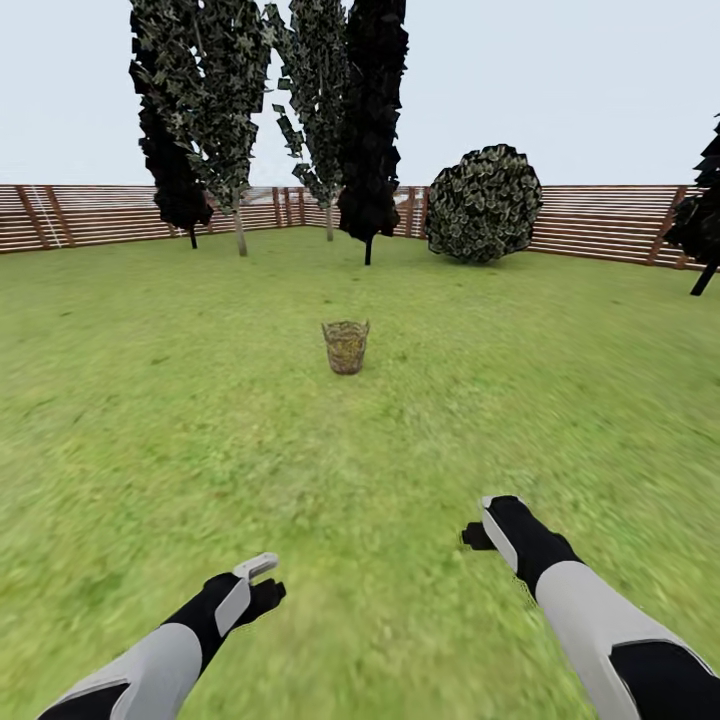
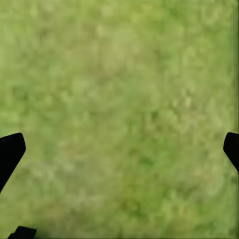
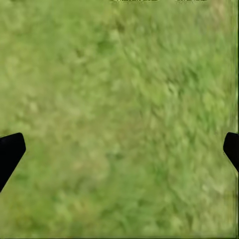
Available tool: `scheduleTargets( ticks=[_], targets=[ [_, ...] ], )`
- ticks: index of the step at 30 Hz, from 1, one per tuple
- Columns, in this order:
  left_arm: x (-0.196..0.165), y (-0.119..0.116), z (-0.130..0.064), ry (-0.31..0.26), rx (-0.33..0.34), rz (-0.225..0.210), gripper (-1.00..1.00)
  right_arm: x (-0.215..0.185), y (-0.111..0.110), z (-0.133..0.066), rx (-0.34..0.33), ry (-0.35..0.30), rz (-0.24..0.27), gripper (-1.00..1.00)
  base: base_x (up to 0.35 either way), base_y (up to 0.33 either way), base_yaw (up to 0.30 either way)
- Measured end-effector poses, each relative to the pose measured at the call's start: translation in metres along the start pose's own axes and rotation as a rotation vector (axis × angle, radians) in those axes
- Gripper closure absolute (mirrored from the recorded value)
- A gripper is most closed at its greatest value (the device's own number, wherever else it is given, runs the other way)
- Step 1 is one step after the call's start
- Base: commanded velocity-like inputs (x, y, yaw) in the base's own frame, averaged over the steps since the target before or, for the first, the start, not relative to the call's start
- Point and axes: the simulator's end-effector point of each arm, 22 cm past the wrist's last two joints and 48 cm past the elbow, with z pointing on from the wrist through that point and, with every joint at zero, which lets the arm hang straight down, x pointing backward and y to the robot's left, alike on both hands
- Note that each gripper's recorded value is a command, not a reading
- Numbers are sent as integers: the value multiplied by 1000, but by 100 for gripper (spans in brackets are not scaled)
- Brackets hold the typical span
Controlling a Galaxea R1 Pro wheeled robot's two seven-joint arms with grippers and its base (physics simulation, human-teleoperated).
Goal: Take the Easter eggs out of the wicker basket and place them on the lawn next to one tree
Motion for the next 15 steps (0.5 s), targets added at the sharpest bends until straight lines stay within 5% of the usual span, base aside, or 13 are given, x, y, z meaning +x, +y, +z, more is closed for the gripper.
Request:
scheduleTargets(
  ticks=[15],
  targets=[
    [-11, 0, 0, -51, -1, -6, -100, 3, -12, 2, 20, 11, -4, -100, 340, 0, 0]
  ],
)
